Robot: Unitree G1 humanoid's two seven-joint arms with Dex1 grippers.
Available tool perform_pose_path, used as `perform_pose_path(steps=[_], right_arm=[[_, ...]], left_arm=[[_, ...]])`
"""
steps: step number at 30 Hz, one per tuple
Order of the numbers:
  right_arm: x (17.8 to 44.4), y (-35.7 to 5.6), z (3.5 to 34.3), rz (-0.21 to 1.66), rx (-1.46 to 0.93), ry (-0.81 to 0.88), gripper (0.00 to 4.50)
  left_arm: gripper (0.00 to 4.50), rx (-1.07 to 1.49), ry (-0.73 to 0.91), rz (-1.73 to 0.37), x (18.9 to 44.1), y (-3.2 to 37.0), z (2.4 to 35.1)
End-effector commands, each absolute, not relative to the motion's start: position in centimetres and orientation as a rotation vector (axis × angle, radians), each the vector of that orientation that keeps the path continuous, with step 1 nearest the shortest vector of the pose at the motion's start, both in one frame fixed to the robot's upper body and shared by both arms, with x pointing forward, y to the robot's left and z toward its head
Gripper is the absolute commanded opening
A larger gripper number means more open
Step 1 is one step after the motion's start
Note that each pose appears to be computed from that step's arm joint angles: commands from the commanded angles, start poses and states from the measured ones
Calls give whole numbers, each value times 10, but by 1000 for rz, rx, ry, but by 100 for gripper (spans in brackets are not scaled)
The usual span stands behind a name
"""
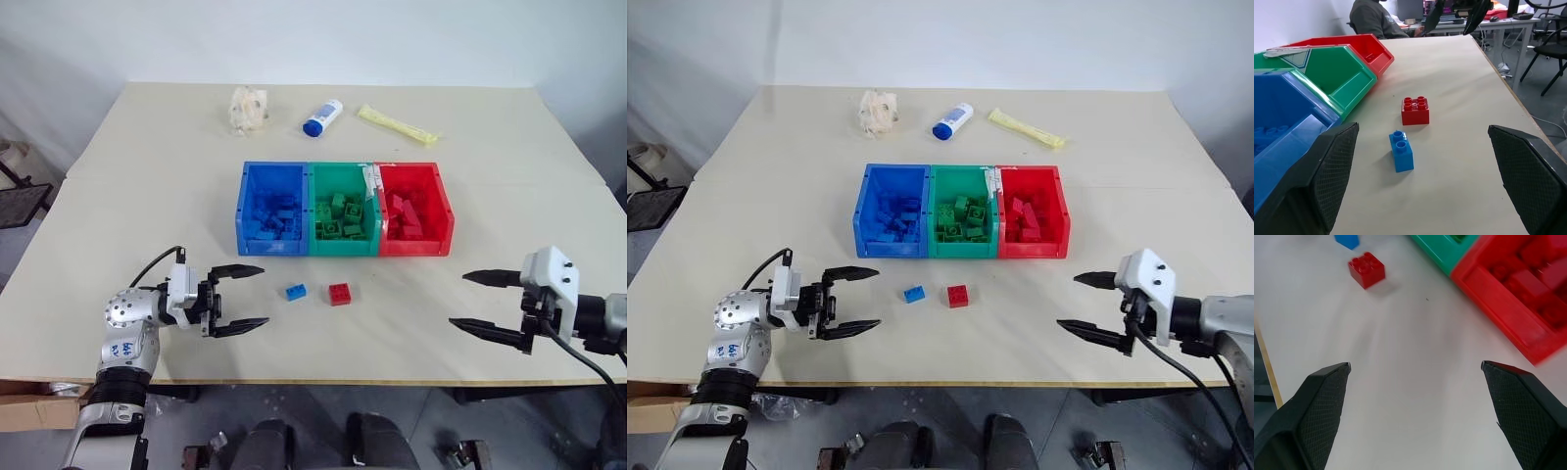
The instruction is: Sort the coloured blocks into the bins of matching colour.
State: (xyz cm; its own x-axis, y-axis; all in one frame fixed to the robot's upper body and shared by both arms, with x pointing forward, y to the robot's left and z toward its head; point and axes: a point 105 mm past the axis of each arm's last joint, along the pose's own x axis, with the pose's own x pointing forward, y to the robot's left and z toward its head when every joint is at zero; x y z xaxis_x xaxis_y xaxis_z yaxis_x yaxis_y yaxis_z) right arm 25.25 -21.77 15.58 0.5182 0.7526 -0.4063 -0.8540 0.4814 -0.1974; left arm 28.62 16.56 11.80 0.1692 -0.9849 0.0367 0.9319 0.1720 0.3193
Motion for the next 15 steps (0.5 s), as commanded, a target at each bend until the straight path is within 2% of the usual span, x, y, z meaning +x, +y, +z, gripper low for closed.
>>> perform_pose_path(steps=[1,15], right_arm=[[260,-182,154,1059,-382,232,448],[325,-81,120,1121,-400,136,448]], left_arm=[[450,257,-283,-1375,284,166,123],[450,259,-281,-1378,277,167,123]])
